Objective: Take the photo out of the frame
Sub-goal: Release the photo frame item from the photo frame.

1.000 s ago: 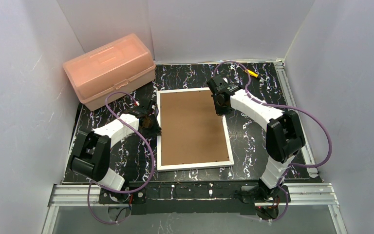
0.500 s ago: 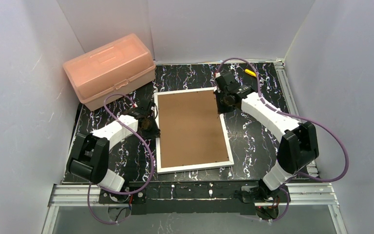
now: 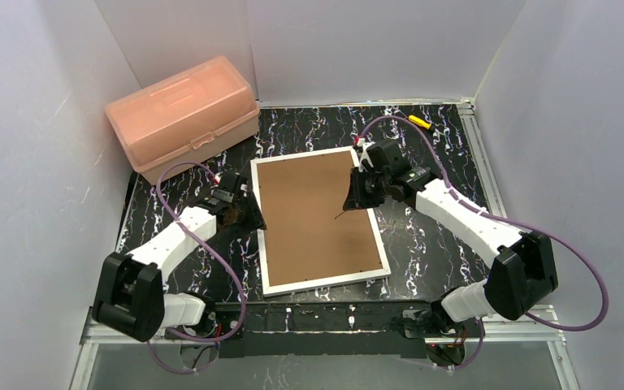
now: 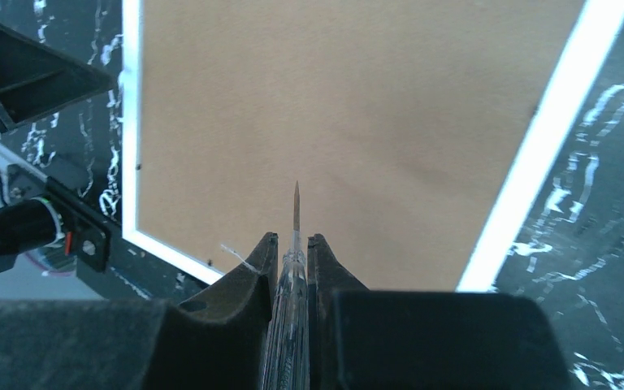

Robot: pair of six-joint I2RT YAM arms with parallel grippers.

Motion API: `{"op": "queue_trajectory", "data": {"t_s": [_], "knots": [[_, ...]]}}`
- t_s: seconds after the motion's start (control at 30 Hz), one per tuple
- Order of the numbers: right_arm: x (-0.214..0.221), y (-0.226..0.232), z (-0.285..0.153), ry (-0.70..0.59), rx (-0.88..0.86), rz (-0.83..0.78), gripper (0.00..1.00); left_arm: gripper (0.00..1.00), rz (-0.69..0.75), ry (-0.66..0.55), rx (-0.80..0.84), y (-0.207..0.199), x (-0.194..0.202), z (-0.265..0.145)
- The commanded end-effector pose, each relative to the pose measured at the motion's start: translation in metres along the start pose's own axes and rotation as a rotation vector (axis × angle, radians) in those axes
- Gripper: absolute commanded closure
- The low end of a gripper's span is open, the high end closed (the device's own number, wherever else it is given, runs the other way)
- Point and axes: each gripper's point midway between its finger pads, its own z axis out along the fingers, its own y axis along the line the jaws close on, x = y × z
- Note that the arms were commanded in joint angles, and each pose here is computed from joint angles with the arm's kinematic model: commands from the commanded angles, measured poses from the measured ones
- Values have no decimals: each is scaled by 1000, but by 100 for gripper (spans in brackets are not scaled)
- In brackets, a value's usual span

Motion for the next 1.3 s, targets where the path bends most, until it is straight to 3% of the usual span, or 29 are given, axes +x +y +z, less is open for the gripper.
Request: {"op": "queue_trajectory", "data": {"t_s": [0.0, 0.1, 0.3, 0.73, 0.97, 1.27], "knots": [[5, 32, 3, -19, -103, 1, 99, 48, 8, 9, 39, 3, 12, -20], [17, 45, 6, -8, -120, -31, 99, 40, 1, 18, 57, 7, 21, -25], [41, 71, 15, -5, -202, -62, 99, 34, -17, 46, 105, 10, 41, -28], [57, 152, 48, -80, -447, 75, 99, 35, -88, 44, 200, 6, 51, -25], [64, 155, 68, -70, -476, 123, 99, 44, -136, 69, 225, 8, 47, -22], [79, 153, 89, -15, -481, 159, 99, 46, -147, 128, 261, 2, 51, -18]]}}
